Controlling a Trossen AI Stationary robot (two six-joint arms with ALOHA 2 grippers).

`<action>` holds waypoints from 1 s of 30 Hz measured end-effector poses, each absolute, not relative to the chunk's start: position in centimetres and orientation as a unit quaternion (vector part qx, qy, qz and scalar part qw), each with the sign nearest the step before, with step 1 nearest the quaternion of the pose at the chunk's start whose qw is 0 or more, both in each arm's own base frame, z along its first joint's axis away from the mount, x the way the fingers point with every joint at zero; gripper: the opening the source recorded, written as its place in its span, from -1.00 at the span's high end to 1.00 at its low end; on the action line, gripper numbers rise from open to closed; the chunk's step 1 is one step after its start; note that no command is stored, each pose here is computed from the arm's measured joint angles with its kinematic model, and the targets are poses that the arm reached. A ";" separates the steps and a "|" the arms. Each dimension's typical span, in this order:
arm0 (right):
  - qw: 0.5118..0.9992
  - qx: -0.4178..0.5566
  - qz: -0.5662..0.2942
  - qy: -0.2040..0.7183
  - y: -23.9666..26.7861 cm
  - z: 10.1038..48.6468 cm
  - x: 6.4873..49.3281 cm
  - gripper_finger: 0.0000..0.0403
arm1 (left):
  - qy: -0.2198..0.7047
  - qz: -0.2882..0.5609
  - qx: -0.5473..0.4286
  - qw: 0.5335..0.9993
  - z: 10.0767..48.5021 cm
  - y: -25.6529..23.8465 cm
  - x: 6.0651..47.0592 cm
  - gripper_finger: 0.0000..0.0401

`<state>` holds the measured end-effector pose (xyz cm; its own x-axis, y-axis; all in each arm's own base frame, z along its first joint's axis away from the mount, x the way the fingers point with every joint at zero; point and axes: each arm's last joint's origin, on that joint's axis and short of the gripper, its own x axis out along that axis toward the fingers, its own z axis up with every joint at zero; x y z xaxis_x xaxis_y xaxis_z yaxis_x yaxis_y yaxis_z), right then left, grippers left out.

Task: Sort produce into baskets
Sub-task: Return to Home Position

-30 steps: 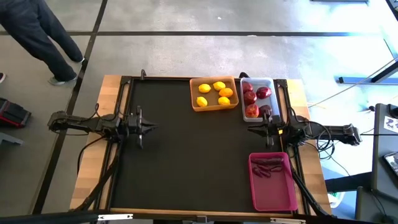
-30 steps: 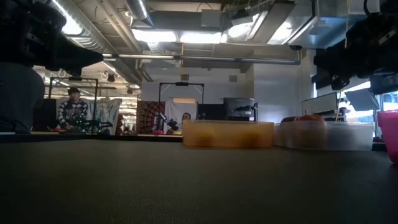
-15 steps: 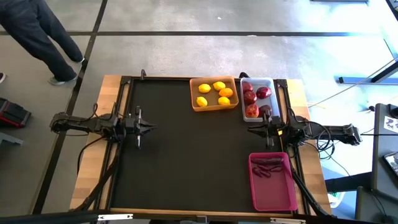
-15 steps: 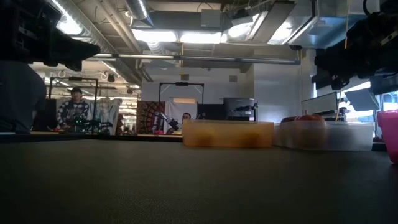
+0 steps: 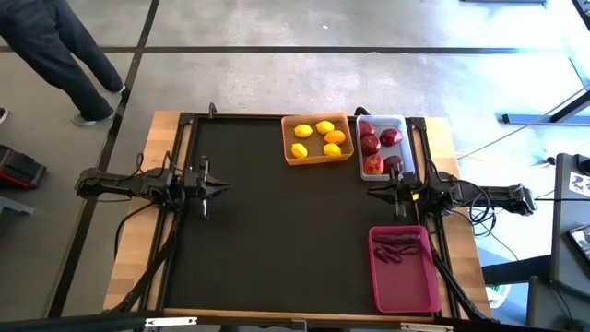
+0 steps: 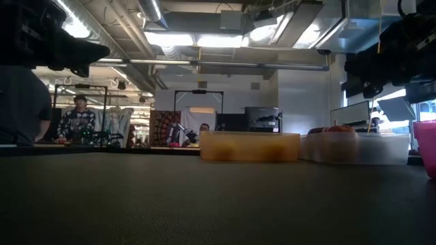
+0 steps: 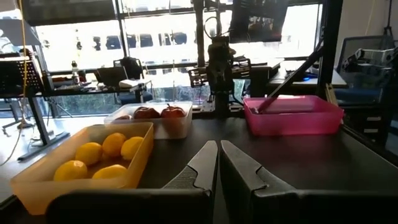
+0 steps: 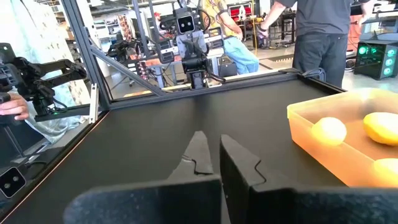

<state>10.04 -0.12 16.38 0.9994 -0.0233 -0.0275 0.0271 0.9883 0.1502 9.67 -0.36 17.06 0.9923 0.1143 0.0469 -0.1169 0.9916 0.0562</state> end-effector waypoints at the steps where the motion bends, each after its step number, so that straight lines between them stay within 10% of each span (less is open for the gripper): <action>1: 0.997 0.075 -0.013 0.013 -0.1 16.4 10.0 1.00 | -0.022 0.057 0.029 0.998 17.1 -0.4 9.7 0.92; 30: 0.997 0.075 -0.015 0.006 -0.1 16.5 10.0 1.00 | -0.017 0.011 0.024 1.000 16.9 -0.6 9.7 0.92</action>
